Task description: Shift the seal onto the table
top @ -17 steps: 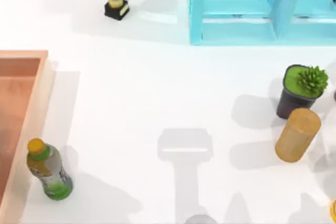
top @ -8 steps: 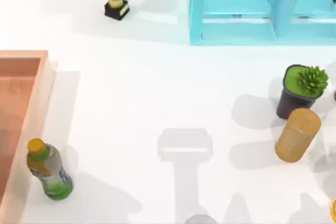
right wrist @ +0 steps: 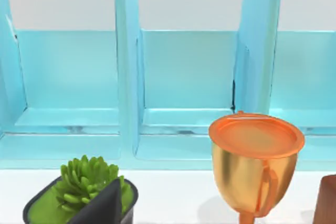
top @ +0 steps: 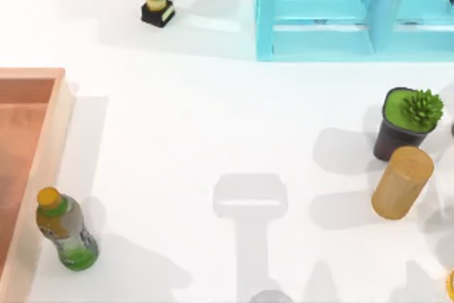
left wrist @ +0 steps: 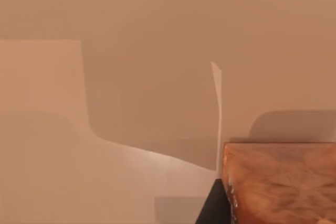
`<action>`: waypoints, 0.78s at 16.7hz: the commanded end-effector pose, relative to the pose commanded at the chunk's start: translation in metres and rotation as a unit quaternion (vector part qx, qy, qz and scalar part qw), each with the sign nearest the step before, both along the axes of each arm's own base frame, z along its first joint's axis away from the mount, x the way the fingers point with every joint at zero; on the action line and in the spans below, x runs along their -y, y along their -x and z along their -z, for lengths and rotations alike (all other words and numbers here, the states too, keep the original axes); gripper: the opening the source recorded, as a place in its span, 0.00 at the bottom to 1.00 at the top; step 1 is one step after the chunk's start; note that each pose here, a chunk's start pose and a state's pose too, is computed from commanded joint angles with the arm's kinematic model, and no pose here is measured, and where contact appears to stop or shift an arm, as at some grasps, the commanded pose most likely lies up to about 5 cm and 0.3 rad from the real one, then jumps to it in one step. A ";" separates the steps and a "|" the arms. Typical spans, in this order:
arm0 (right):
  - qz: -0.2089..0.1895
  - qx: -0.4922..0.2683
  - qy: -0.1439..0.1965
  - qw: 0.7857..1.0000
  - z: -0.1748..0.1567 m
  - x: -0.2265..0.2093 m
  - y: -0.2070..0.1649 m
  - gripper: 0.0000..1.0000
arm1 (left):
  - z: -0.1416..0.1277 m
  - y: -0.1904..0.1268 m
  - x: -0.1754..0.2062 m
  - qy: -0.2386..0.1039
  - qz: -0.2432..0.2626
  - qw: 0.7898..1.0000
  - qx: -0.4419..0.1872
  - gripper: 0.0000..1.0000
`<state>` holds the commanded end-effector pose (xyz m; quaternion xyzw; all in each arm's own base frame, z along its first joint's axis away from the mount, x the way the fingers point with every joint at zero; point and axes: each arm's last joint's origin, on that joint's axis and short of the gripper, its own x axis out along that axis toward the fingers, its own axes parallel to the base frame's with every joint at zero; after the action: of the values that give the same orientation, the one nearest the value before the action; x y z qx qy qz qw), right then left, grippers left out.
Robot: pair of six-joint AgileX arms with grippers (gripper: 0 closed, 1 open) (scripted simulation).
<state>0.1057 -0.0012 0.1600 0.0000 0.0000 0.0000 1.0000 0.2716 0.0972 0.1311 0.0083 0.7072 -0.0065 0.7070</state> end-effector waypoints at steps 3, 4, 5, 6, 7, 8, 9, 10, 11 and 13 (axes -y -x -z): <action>0.000 0.000 0.000 1.000 0.000 0.000 0.000 1.00 | -0.007 -0.003 0.003 -0.007 0.001 1.000 0.006 0.00; 0.000 0.000 0.000 1.000 0.000 0.000 0.000 1.00 | -0.017 -0.007 0.009 -0.016 0.001 1.000 0.014 0.00; 0.000 0.000 0.000 1.000 0.000 0.000 0.000 1.00 | -0.030 -0.012 0.016 -0.026 0.002 0.999 0.026 0.00; 0.000 0.000 0.000 1.000 0.000 0.000 0.000 1.00 | -0.046 -0.019 0.027 -0.036 0.004 0.998 0.042 0.00; 0.000 0.000 0.000 1.000 0.000 0.000 0.000 1.00 | -0.064 -0.024 0.039 -0.044 0.006 0.997 0.059 0.00; 0.000 0.000 0.000 1.000 0.000 0.000 0.000 1.00 | -0.082 -0.028 0.053 -0.048 0.009 0.996 0.076 0.00; 0.000 0.000 0.000 1.000 0.000 0.000 0.000 1.00 | -0.100 -0.030 0.067 -0.050 0.010 0.995 0.091 0.00; 0.000 0.000 0.000 1.000 0.000 0.000 0.000 1.00 | -0.117 -0.029 0.082 -0.048 0.011 0.993 0.103 0.00; 0.000 0.000 0.000 1.000 0.000 0.000 0.000 1.00 | -0.132 -0.026 0.096 -0.043 0.012 0.993 0.109 0.00; 0.000 0.000 0.000 1.000 0.000 0.000 0.000 1.00 | -0.153 -0.018 0.120 -0.031 0.011 0.994 0.105 0.00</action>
<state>0.1057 -0.0012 0.1600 0.0000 0.0000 0.0000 1.0000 0.2896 -0.0225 0.2838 0.0388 0.6290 0.0080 0.7764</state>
